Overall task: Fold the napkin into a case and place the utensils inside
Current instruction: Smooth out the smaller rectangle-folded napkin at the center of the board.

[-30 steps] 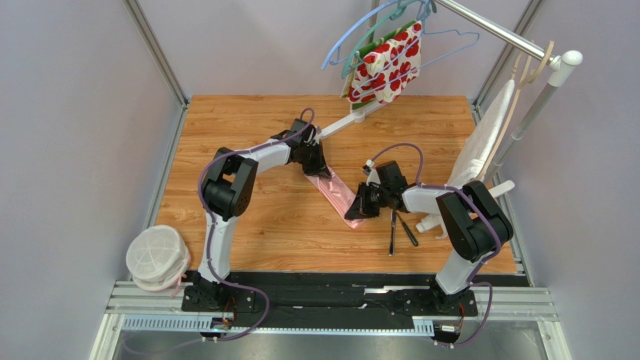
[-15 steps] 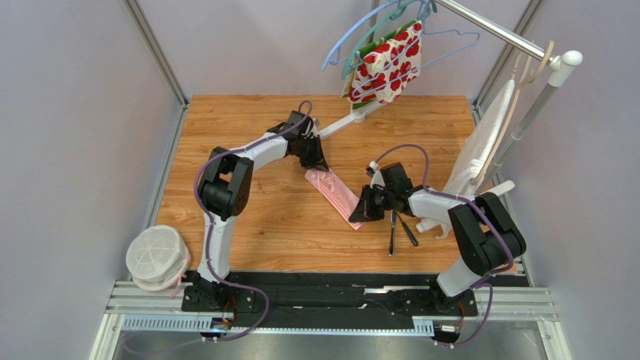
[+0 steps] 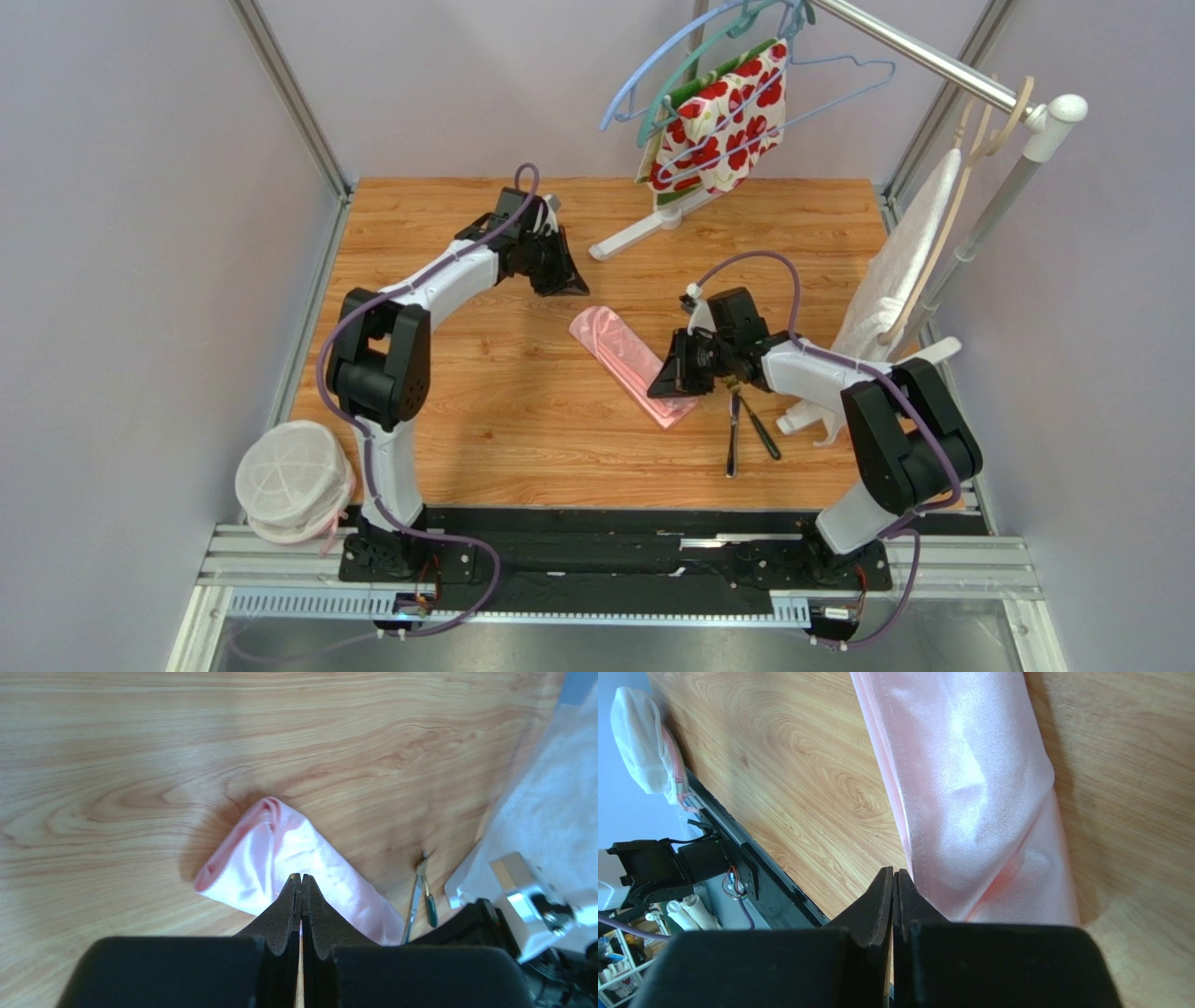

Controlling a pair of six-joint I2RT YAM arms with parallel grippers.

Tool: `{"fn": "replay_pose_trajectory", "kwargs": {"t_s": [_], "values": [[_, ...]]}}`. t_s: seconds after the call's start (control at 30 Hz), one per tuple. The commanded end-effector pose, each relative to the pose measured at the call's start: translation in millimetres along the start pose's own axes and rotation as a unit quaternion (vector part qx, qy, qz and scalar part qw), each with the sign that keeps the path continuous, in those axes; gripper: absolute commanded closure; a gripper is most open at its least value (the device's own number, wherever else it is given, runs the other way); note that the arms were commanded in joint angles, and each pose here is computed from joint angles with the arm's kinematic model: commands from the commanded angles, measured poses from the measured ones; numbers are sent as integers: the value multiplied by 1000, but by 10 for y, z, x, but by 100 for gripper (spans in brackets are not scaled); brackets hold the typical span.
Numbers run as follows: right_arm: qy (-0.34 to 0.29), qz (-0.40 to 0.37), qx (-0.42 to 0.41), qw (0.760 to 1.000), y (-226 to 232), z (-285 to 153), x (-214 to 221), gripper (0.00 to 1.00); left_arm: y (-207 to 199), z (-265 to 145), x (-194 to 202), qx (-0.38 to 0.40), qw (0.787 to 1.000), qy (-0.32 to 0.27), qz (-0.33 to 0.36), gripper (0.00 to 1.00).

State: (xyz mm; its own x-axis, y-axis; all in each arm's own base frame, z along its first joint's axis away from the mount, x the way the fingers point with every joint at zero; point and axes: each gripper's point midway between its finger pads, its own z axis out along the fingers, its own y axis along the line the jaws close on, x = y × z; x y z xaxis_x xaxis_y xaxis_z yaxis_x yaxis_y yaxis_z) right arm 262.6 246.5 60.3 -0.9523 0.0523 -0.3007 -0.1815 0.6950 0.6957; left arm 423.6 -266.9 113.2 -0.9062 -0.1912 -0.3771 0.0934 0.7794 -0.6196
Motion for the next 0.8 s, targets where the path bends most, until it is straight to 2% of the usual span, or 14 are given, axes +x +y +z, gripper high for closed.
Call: {"fn": "replay_pose_trajectory", "kwargs": {"t_s": [0.0,0.23,0.37,0.4,0.47,0.5,0.57,0.6,0.7,0.77], "values": [[-10,-17,23,1000,-112,-20,-28,100,165,262,101,-11,999,33,-29,100],[7,-31,61,998,-343,53,173,100,390,628,214,-28,996,74,-51,100],[-7,-65,71,995,-159,-87,50,96,404,326,31,-76,997,27,-20,100],[-17,-80,73,994,-25,-177,-43,89,304,140,-95,-78,997,-3,-8,97],[-32,-106,99,989,22,-253,-156,67,246,-40,-97,-82,997,-15,-5,92],[-28,-115,111,987,27,-289,-153,47,192,-142,-105,-79,997,-22,-4,87],[-49,-144,143,978,87,-336,-333,30,67,-432,-65,-69,997,-41,2,80],[-47,-164,154,973,70,-344,-357,24,33,-532,-37,-66,997,-47,4,76],[-48,-223,169,959,150,-259,-502,17,-164,-1010,128,-35,997,-72,13,74],[-49,-267,196,942,202,-135,-556,15,-86,-1113,348,-36,997,-65,7,73]]}}
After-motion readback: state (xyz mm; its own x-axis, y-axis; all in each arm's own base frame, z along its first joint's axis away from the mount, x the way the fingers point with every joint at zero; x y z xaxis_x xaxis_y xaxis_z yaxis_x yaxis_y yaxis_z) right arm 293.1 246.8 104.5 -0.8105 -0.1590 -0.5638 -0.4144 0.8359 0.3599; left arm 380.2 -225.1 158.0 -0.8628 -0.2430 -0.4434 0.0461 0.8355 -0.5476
